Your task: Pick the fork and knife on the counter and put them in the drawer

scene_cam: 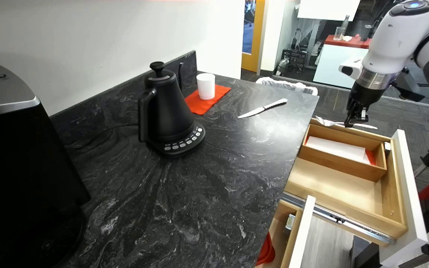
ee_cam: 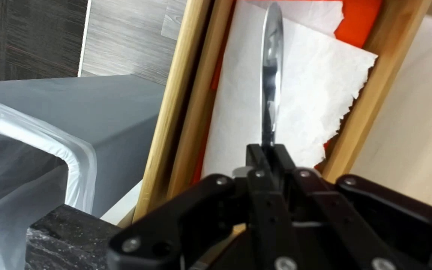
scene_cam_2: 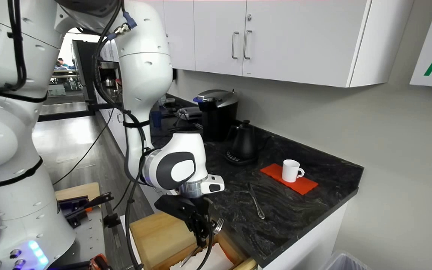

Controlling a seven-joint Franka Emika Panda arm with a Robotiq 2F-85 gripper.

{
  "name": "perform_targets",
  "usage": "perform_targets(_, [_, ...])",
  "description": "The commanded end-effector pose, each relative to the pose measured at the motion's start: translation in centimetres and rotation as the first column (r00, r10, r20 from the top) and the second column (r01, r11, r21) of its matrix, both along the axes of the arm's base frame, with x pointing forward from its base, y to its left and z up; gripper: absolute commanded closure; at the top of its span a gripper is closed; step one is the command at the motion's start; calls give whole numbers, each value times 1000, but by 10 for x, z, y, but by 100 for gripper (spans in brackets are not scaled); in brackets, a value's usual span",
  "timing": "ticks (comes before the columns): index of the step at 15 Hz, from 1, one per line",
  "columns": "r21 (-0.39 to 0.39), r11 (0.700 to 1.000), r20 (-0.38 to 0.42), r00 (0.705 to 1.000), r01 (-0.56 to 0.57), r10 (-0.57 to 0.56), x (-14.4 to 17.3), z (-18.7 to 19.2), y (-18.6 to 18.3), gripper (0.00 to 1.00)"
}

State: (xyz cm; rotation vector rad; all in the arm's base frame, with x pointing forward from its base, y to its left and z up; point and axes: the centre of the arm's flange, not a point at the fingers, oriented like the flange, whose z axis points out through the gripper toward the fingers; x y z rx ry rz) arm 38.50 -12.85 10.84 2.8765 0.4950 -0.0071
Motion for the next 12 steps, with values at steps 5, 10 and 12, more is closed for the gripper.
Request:
perform_targets(5, [-30,998,3,999,46,-46,-20,-29,5,95])
perform_targets(10, [-30,998,-12,998,55,-55,-24,-38,7,54])
perform_targets(12, [-28,998,-18,998,54,-54,-23,-39,8,41])
